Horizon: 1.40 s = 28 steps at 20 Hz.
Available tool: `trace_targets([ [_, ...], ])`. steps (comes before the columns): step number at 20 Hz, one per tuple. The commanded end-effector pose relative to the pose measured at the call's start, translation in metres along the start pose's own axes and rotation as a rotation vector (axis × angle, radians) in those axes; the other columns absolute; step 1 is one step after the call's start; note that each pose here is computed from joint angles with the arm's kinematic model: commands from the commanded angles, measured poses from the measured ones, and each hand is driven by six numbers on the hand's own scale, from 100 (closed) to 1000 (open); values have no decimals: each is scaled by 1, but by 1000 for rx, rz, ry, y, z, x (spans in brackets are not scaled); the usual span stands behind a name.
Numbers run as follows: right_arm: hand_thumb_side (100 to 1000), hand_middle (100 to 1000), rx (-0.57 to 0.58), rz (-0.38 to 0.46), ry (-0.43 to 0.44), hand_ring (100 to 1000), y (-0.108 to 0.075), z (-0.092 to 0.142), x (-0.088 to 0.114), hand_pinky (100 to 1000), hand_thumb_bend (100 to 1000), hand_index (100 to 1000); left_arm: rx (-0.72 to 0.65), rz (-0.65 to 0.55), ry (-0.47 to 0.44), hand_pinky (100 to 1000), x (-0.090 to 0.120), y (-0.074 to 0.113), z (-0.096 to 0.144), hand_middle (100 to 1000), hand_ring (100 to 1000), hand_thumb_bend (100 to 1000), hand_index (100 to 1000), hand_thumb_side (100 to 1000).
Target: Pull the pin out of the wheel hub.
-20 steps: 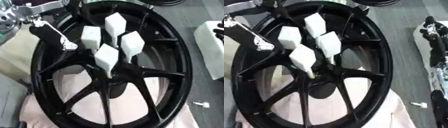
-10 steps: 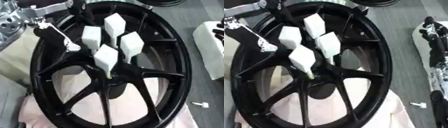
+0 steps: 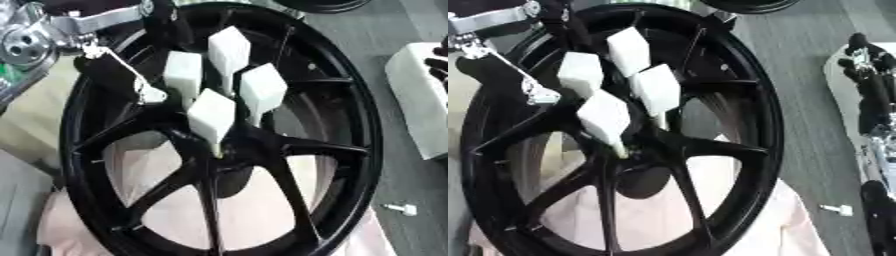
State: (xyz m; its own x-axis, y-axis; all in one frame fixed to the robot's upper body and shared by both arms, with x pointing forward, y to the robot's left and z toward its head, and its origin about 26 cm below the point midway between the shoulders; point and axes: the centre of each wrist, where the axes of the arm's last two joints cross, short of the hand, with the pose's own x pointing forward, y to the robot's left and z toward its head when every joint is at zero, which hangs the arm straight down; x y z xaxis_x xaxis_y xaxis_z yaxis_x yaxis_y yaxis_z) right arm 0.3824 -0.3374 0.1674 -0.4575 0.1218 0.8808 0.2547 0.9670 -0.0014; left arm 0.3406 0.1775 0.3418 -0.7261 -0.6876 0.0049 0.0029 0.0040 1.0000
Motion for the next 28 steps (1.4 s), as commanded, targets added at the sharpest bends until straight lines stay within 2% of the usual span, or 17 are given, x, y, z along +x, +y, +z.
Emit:
trace_targets([
  [1, 591, 719, 7, 8, -41, 758, 0, -5, 12, 885, 364, 754, 13, -11, 5, 685, 1, 9, 1, 582, 567, 482, 718, 207],
  [7, 591, 720, 6, 6, -41, 758, 0, -6, 12, 886, 365, 754, -23, 19, 14, 679, -1, 6, -1, 570, 554, 469, 707, 191],
  [14, 591, 721, 5, 7, -40, 759, 0, -6, 12, 886, 366, 755, -31, 45, -2, 651, 1, 6, -1, 509, 499, 433, 657, 169],
  [17, 591, 721, 5, 7, -40, 759, 0, -6, 12, 886, 366, 756, -26, 54, -4, 631, 1, 6, 0, 461, 458, 399, 607, 149],
  [23, 591, 721, 5, 8, -39, 759, 0, -6, 12, 886, 366, 756, -10, 70, -9, 630, 3, 7, 1, 459, 456, 397, 604, 150],
  [24, 593, 721, 5, 8, -39, 759, 0, -6, 12, 887, 363, 756, -7, 71, -10, 573, 3, 8, 1, 334, 348, 305, 490, 100],
  [28, 596, 722, 6, 5, -40, 759, 0, -5, 12, 887, 359, 757, 40, 106, -9, 540, 2, 9, 1, 272, 303, 231, 423, 100],
])
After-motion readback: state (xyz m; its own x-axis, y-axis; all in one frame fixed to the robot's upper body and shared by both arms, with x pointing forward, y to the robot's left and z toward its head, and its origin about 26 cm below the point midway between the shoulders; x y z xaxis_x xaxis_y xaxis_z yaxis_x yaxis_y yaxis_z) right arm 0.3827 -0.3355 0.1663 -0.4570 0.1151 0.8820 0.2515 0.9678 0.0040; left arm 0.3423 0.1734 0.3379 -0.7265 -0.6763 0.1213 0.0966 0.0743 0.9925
